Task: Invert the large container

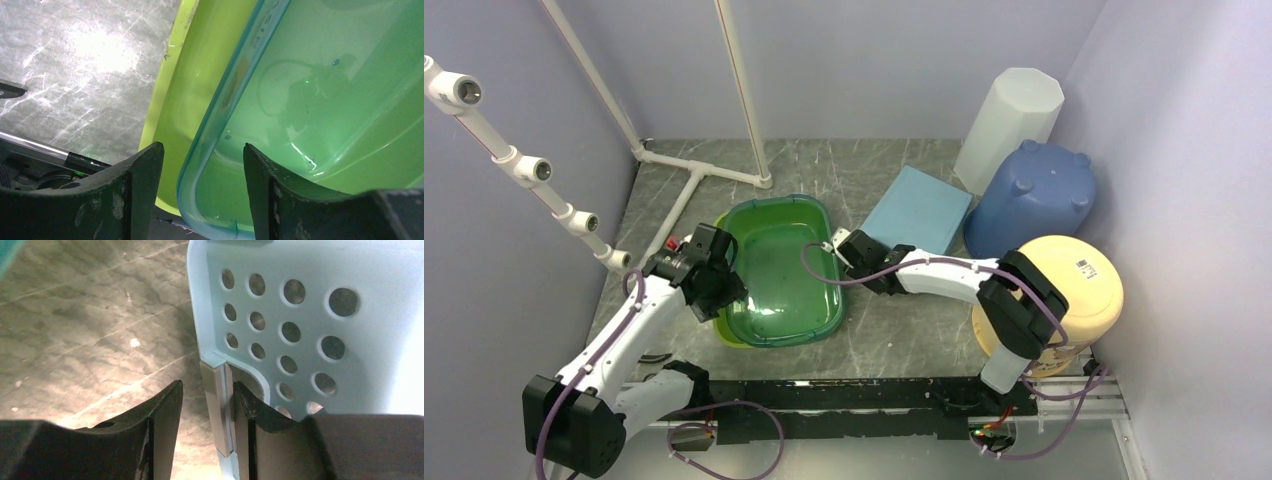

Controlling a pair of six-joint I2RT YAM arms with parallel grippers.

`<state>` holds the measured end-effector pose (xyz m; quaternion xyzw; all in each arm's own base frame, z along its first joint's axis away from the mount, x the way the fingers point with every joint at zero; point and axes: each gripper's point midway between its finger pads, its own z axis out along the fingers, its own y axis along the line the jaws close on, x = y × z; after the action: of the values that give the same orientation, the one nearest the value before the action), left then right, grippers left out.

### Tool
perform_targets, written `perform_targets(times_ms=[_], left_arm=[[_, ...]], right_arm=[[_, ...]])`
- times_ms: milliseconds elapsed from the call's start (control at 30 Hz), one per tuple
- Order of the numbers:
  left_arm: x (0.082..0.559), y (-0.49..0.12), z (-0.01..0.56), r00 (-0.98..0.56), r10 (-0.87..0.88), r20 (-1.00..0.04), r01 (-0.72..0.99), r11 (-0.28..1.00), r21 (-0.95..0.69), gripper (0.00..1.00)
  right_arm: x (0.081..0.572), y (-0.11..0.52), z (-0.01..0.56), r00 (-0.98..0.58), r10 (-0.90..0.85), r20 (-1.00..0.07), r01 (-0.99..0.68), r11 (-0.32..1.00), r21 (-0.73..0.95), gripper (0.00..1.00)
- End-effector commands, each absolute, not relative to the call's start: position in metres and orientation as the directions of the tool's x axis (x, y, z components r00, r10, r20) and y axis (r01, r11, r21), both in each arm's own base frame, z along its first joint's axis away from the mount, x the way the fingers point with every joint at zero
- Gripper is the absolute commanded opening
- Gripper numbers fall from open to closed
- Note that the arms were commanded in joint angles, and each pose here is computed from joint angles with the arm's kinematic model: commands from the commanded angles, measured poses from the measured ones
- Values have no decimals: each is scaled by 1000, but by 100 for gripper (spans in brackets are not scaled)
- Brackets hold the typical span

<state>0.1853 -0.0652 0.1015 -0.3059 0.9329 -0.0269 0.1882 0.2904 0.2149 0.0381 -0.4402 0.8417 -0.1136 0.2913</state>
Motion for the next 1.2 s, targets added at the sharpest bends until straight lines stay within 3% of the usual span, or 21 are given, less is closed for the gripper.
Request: perform_targets(times_ms=[0,167,467,667,900,967,1033,1167], left_arm=[[193,-62,119,-728,-570,-381,-546,818,-182,65],[196,-63,126,-724,-567,-394,-536,821,-197,66],[202,-69,134,-733,-550,-401,-503,834,-226,66],[208,-74,144,-735,-536,-415,-472,844,-255,67],[210,-70,162,-719,-529,-451,-459,848,-264,67],[212,-71,169,-713,-526,-464,-446,851,-278,67],[218,-75,177,-711,-514,-480,-418,858,-300,68],[237,-88,201,-711,-469,-524,-320,879,-353,70]], right_arm=[[283,237,72,-432,-751,-500,-673,637,-376,49],[278,238,96,-424,-711,-561,-654,669,-354,58],[259,236,110,-439,-672,-596,-650,696,-306,60],[255,242,118,-345,-706,-619,-568,682,-461,62],[250,245,111,-280,-764,-581,-563,621,-545,53],[247,249,125,-262,-742,-617,-539,643,-545,52],[248,249,145,-258,-674,-692,-489,709,-508,56],[256,221,179,-303,-508,-807,-267,858,-439,73]])
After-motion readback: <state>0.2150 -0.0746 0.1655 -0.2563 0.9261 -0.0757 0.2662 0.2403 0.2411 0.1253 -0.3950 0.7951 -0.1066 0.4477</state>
